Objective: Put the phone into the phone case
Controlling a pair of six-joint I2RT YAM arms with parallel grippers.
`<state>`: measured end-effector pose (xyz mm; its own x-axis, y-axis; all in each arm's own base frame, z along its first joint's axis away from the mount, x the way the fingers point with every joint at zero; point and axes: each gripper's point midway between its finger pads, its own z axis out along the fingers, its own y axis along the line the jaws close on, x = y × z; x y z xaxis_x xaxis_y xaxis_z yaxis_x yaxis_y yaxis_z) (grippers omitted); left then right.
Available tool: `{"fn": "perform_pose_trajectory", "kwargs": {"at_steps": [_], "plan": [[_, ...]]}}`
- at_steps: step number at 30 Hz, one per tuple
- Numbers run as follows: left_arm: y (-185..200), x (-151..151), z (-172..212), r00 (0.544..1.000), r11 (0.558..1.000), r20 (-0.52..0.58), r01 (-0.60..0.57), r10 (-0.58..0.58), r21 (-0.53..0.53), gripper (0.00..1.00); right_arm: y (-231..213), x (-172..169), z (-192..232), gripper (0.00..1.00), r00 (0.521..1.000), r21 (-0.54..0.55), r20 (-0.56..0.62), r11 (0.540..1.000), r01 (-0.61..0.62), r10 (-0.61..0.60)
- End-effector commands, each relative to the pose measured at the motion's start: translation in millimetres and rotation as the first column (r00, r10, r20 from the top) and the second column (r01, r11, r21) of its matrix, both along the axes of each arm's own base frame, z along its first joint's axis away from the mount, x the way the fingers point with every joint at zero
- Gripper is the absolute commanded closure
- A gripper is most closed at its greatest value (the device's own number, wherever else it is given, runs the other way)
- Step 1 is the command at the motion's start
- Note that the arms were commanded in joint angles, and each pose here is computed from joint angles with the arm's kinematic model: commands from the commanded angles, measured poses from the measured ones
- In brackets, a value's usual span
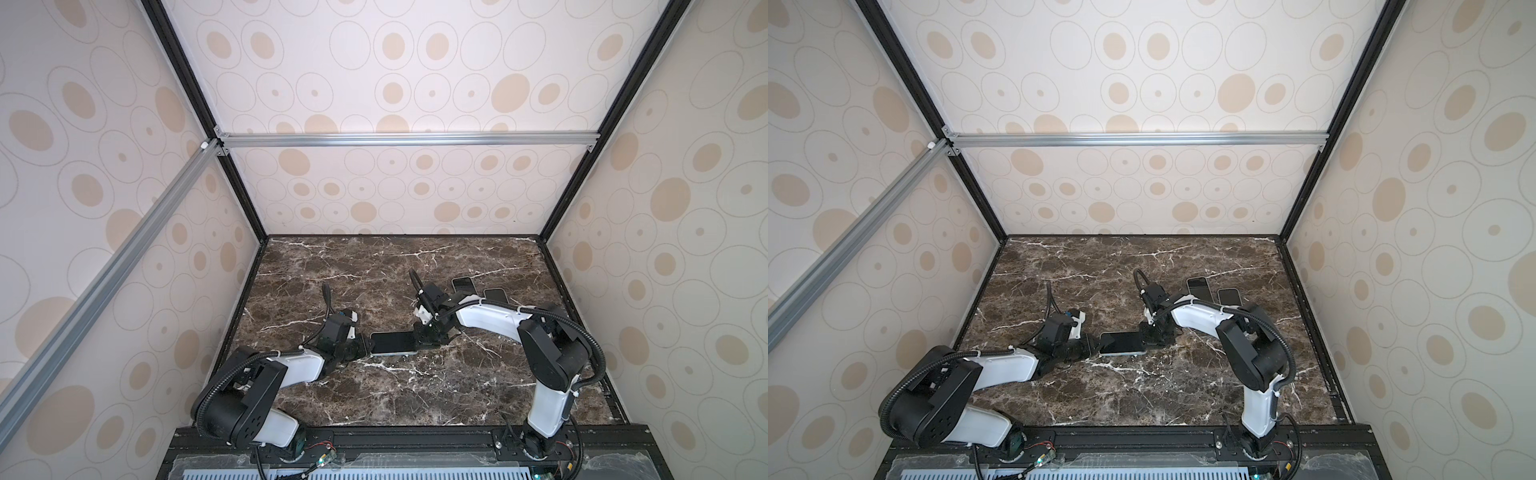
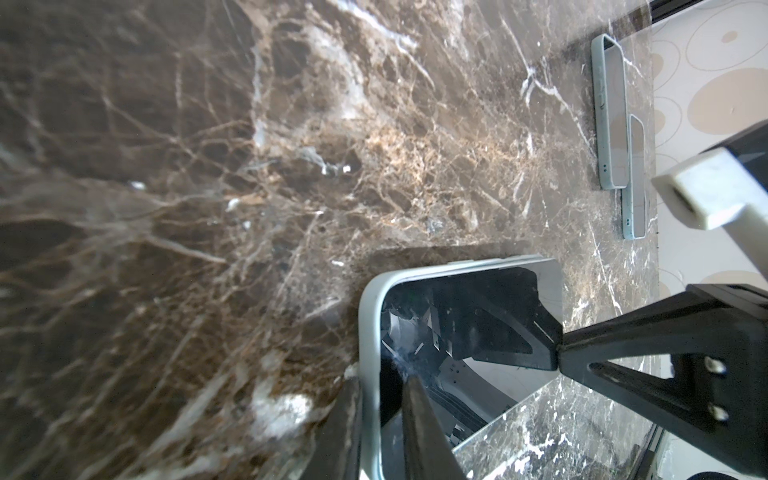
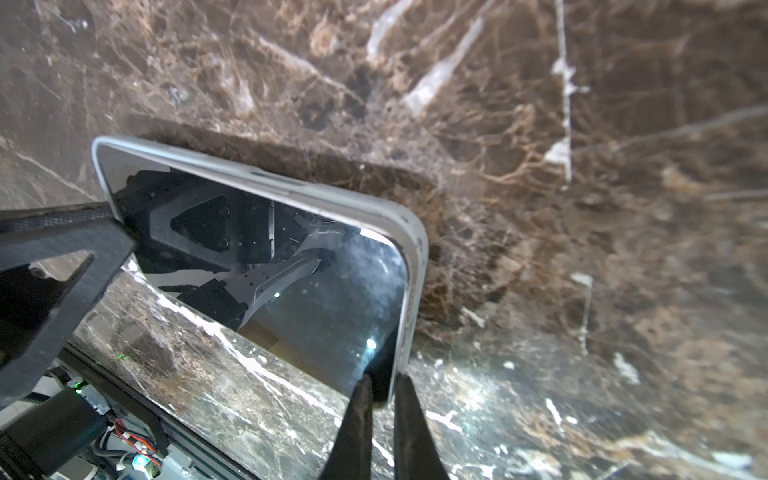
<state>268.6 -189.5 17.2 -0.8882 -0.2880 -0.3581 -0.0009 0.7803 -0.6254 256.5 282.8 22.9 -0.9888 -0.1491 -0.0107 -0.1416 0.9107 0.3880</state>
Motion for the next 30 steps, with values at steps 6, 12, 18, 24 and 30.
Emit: {"fn": "perform_pose_trajectory", "kwargs": {"at_steps": [6,12,18,24,30], "plan": [[24.7,-60.7,-60.6,0.967,0.991,-0.256,0.038,-0.004,0.125,0.81,-16.7,-53.3,-86.8,0.94,0.984,-0.155,-0.151,0.981,-0.121,0.098],[32.0,-69.0,-68.5,0.960,0.988,-0.278,0.031,0.012,0.151,0.81,-26.2,-60.2,-100.7,0.94,0.981,-0.188,-0.168,0.974,-0.129,0.097],[33.1,-70.4,-69.3,0.961,0.988,-0.278,0.032,0.012,0.154,0.81,-34.4,-62.2,-109.6,0.94,0.980,-0.225,-0.171,0.964,-0.143,0.105],[34.0,-71.1,-69.3,0.960,0.987,-0.278,0.032,0.013,0.158,0.81,-40.7,-68.8,-123.5,0.94,0.972,-0.253,-0.206,0.954,-0.162,0.111],[34.4,-71.7,-69.3,0.960,0.987,-0.278,0.034,0.012,0.159,0.81,-44.6,-74.2,-137.0,0.94,0.968,-0.275,-0.223,0.946,-0.173,0.113]]}}
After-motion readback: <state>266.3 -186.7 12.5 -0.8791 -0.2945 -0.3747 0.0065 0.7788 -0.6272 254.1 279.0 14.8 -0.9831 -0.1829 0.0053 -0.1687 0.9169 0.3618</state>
